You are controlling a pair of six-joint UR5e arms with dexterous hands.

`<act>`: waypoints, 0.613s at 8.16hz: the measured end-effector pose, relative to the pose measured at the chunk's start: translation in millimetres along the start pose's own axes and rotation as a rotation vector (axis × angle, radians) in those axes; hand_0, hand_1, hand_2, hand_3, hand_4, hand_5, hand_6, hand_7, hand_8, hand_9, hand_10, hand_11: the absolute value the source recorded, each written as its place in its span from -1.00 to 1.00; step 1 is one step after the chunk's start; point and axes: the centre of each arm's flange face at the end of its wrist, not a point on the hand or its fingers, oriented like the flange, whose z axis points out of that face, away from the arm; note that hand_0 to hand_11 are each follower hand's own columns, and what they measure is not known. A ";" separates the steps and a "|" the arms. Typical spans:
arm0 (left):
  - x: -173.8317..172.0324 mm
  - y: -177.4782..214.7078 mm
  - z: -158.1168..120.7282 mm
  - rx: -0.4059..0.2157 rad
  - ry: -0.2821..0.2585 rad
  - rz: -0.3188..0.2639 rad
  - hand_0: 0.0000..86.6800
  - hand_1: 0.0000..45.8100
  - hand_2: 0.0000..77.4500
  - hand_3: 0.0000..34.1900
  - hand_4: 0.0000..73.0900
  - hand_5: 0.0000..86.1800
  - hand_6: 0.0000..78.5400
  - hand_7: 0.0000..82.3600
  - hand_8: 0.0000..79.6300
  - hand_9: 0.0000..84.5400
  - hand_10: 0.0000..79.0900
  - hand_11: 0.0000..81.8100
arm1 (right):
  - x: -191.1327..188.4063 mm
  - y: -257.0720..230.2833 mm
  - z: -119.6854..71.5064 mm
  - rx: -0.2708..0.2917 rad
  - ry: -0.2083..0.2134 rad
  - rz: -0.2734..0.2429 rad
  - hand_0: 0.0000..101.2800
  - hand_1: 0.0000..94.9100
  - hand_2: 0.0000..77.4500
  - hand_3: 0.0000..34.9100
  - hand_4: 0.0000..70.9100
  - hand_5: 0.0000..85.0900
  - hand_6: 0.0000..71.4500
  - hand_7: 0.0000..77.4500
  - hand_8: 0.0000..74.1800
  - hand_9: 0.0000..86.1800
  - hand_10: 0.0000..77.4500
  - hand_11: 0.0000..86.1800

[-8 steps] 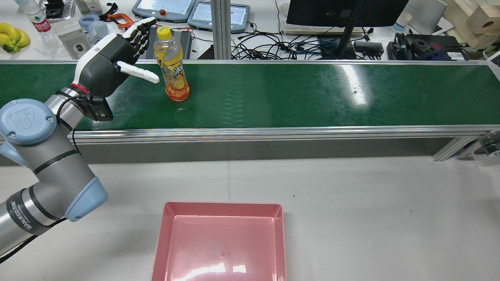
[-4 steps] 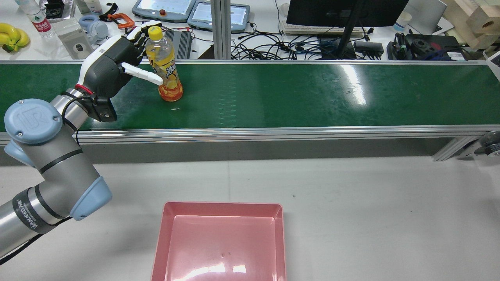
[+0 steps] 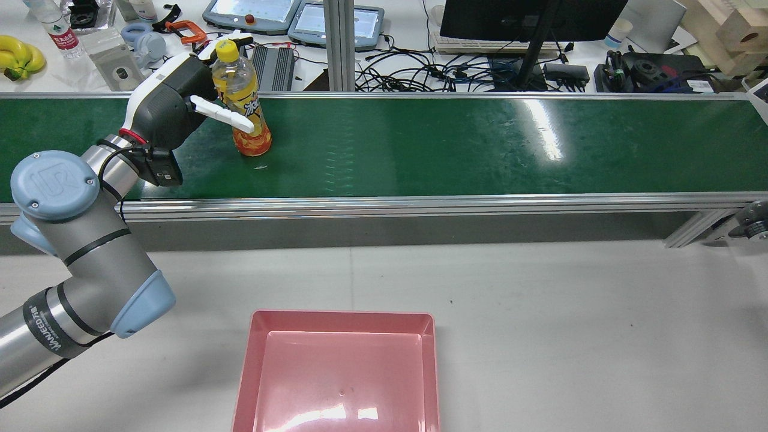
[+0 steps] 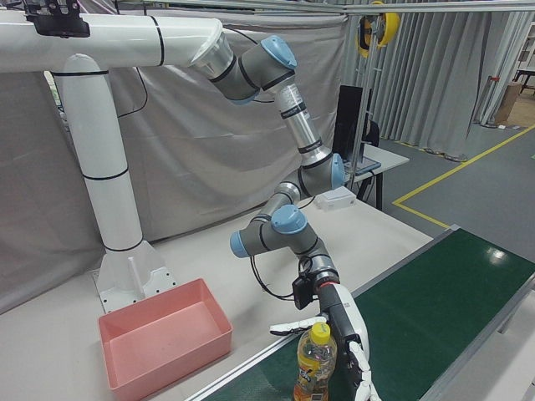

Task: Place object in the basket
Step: 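Close the left hand fingers around the orange juice bottle, then lift the bottle off the belt with the left hand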

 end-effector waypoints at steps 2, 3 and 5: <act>2.3 2.6 2.0 -0.009 0.016 -0.010 0.80 -0.45 -1.00 -0.98 -0.61 0.18 -0.82 -0.66 -0.81 -0.85 -0.43 -0.29 | 0.0 0.1 0.0 0.000 0.001 0.000 -0.99 -1.00 -0.99 -1.00 -1.00 -1.00 -1.00 -0.99 -1.00 -1.00 -1.00 -1.00; 6.1 6.3 4.1 -0.015 0.048 -0.018 0.80 -0.45 -1.00 -0.98 -0.61 0.18 -0.82 -0.66 -0.81 -0.85 -0.43 -0.29 | 0.0 0.1 0.0 0.000 0.000 0.000 -1.00 -1.00 -0.99 -1.00 -1.00 -1.00 -1.00 -0.99 -1.00 -1.00 -1.00 -1.00; 11.7 16.5 7.6 0.003 0.084 -0.013 0.85 -0.90 -1.00 -1.00 0.18 0.35 0.21 0.38 0.29 0.39 0.45 0.25 | 0.1 0.2 0.0 0.000 0.001 0.000 -1.00 -1.00 -0.99 -1.00 -1.00 -1.00 -1.00 -0.99 -1.00 -1.00 -1.00 -1.00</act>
